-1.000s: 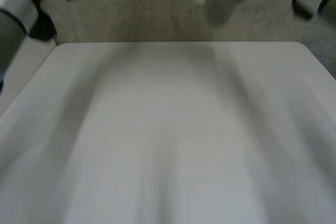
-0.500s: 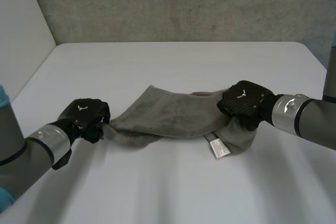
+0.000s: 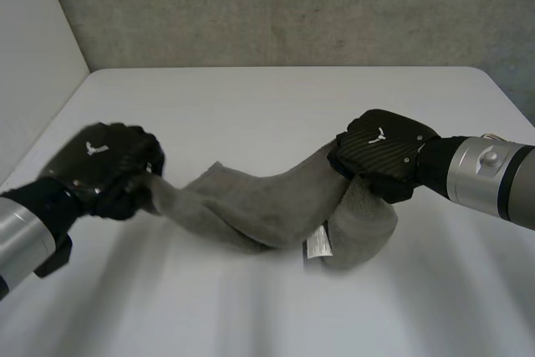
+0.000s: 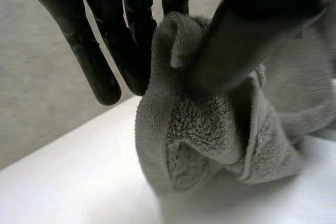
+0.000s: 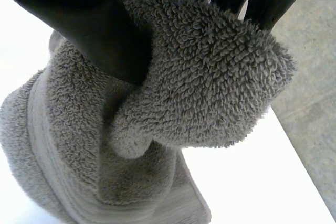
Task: Fold the towel.
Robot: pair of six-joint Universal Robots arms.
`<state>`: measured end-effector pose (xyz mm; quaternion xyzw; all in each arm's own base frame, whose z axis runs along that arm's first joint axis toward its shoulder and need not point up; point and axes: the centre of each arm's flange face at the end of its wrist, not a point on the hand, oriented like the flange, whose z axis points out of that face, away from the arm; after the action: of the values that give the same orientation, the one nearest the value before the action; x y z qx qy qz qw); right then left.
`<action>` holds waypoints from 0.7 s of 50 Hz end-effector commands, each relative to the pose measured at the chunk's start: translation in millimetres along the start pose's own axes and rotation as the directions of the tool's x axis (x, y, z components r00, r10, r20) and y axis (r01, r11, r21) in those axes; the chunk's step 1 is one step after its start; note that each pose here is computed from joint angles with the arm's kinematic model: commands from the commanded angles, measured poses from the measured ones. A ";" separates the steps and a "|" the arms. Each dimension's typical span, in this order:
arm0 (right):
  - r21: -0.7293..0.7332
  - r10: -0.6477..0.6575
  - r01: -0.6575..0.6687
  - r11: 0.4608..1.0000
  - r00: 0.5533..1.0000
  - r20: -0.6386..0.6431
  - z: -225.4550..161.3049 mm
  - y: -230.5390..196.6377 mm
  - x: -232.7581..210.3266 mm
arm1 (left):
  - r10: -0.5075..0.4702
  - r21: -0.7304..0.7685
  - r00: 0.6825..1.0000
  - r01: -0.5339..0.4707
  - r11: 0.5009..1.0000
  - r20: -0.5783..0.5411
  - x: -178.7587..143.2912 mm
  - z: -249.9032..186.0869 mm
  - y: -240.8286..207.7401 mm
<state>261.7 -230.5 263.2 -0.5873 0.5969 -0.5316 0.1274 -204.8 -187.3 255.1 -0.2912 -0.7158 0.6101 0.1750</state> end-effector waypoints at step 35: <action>-0.044 0.058 -0.053 0.998 0.994 0.098 23.7 26.3 -24.2 | 0.022 -0.089 0.999 -0.019 0.996 0.023 -2.0 201.8 58.7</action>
<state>269.9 -228.1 229.2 -0.5968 0.6127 -0.4944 0.1550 -300.5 -314.0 188.2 -0.2890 -0.7353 0.5857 0.1812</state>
